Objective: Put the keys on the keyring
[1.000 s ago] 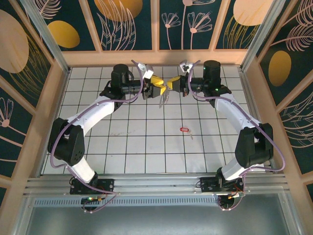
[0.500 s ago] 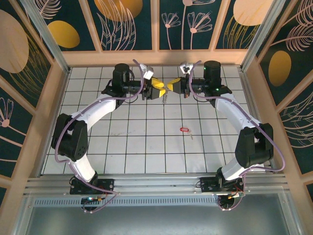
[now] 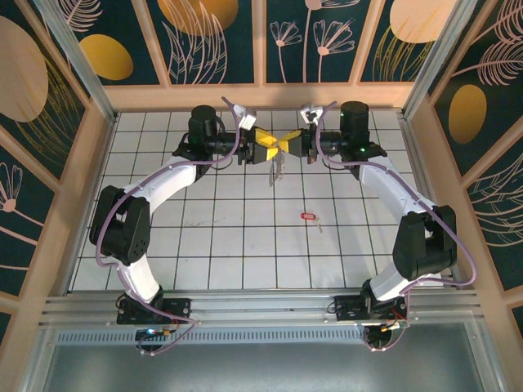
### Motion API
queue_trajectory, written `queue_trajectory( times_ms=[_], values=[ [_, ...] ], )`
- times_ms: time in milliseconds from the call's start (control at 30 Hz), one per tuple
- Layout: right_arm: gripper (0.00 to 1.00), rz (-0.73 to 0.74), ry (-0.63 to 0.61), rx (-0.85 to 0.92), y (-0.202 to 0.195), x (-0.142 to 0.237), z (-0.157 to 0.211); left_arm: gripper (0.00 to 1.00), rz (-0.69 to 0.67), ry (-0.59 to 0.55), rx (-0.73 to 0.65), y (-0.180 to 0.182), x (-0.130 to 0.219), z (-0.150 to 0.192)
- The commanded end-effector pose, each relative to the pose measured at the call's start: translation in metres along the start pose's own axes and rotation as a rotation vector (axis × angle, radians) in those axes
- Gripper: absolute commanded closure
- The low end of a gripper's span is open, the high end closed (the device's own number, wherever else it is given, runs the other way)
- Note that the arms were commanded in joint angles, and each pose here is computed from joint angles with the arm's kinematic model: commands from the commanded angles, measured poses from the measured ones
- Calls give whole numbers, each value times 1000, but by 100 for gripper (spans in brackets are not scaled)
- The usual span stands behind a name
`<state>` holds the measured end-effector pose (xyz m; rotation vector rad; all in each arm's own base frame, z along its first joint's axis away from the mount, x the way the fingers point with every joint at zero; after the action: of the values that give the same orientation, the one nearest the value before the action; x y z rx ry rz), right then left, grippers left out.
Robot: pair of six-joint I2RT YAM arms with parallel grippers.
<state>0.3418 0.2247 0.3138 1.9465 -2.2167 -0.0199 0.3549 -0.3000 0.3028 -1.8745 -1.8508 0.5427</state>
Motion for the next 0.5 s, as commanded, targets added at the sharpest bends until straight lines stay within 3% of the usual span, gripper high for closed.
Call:
queue_trajectory(
  times_ms=[0, 467],
  values=[
    [100, -38, -26, 43, 8, 0, -8, 51, 43, -12, -41, -8, 0, -12],
    [100, -37, -30, 37, 6, -3, -8, 64, 68, 6, -10, -4, -7, -4]
  ],
)
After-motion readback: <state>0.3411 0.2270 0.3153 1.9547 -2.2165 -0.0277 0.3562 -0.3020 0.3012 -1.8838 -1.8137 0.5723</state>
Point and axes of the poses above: each hand's point on the last joint's axis, 136 mm out from that joint toward the fingers, its own x axis back along the fingers, its own y axis along the line the jaws close on, z = x × y, the point moved 4 cm from there along x, back along the fingers, and after that the axes turned 13 degrees about x, right-handed, at the moved point
